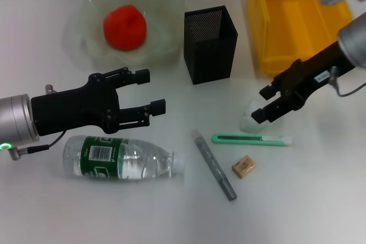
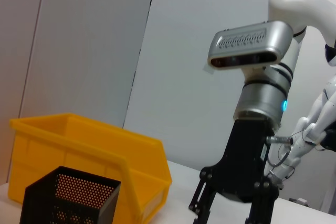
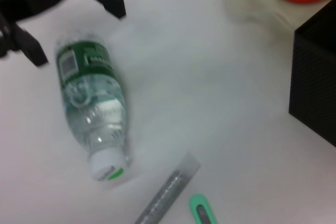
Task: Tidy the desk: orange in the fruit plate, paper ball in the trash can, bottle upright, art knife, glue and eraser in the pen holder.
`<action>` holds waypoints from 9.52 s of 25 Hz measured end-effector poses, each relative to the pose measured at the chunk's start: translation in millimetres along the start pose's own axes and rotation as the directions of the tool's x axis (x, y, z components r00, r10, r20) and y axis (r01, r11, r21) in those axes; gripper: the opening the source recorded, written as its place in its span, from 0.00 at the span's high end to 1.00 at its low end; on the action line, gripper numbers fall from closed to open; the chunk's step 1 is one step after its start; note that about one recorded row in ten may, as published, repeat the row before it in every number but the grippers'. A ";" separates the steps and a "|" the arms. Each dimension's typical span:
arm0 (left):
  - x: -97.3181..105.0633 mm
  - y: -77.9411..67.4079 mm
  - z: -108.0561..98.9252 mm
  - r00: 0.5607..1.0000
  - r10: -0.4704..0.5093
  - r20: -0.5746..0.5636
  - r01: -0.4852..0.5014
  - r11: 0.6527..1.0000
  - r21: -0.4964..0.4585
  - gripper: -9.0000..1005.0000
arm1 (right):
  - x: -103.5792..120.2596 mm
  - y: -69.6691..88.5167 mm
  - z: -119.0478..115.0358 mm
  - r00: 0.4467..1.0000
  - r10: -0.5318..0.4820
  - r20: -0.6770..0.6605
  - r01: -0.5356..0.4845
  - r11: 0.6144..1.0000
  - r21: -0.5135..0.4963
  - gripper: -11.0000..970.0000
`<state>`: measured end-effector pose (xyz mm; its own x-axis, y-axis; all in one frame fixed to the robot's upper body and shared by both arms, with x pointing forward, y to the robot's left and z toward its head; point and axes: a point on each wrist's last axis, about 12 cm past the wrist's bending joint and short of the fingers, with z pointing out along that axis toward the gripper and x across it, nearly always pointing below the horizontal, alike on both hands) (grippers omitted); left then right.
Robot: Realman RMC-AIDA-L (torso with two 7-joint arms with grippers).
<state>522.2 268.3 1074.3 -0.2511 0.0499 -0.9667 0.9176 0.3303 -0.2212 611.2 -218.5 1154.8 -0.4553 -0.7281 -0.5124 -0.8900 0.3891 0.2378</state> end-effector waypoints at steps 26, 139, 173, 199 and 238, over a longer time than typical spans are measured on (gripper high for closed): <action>-1.2 3.4 -1.4 1.000 -0.010 -0.009 0.010 1.000 -0.016 0.19 | -6.0 -2.1 21.1 0.991 -0.107 -0.085 0.118 0.984 0.137 0.28; -10.8 4.0 -5.7 0.994 -0.096 -0.050 0.097 0.995 0.031 0.19 | 94.8 18.8 -15.5 0.775 -0.019 0.632 0.098 0.991 -0.090 0.21; -43.1 13.3 45.8 0.918 0.067 -0.390 0.014 0.979 0.202 0.19 | 100.2 22.8 9.1 0.790 -0.003 0.613 0.066 0.995 -0.080 0.21; -50.9 9.1 80.3 0.769 0.233 -0.596 -0.078 0.958 0.275 0.19 | 94.0 12.6 -0.3 0.820 0.045 0.571 0.009 0.996 -0.091 0.21; -25.9 6.4 93.2 0.658 0.306 -0.688 -0.137 0.947 0.290 0.29 | 91.3 11.5 0.4 0.827 0.058 0.559 -0.002 0.995 -0.099 0.21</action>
<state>563.3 181.3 1085.9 -0.0967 0.7823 -0.6153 0.9929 0.0330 -0.1140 559.4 -280.3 1110.4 -0.4131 -0.2646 -0.8714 -0.8872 0.3326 0.3197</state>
